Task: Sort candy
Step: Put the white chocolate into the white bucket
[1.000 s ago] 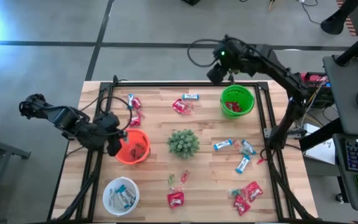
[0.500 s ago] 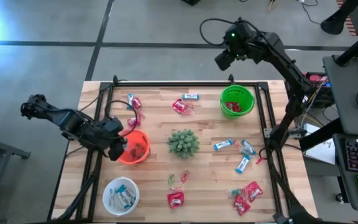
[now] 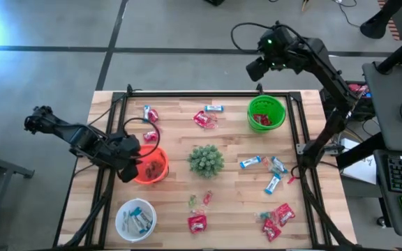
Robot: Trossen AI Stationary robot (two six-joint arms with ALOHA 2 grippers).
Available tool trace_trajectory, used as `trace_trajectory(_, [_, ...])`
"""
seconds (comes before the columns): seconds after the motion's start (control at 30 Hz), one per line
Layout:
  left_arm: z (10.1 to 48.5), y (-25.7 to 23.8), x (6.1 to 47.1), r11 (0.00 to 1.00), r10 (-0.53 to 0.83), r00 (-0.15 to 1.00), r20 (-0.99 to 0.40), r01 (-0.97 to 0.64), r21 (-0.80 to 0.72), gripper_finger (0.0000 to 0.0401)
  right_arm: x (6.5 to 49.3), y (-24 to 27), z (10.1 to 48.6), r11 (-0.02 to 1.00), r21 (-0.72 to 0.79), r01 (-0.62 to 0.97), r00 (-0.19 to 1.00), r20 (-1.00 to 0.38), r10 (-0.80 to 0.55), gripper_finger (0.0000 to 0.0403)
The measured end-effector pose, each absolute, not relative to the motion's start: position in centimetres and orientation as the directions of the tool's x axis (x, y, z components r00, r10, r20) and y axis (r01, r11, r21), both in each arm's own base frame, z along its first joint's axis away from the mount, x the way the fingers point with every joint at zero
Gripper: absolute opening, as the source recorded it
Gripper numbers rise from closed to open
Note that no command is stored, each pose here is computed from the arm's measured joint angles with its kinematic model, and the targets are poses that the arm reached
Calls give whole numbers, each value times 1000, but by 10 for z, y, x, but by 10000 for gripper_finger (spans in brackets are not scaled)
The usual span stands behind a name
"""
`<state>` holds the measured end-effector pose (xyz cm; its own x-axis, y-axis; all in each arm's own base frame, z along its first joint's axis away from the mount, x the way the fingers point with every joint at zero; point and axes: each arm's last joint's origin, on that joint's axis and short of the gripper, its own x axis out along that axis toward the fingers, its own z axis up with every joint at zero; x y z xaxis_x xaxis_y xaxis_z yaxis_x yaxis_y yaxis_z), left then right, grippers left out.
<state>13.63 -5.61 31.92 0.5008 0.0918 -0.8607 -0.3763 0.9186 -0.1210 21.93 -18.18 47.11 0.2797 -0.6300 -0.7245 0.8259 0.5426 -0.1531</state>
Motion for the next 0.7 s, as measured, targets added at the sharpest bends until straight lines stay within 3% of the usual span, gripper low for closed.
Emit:
trace_trajectory(0.2, [318, -57, 140, 949, 140, 505, -852, -314, -30, 116, 213, -157, 467, 513, -73, 855, 249, -811, -530, 160])
trace_trajectory(0.37, [319, -54, 139, 959, 189, 524, -830, -280, 42, 108, 218, -141, 473, 561, 83, 824, 383, -811, -442, 160])
trace_trajectory(0.7, [324, -49, 133, 951, 265, 568, -779, -286, 116, 107, 224, -94, 480, 545, 250, 800, 482, -808, -338, 160])
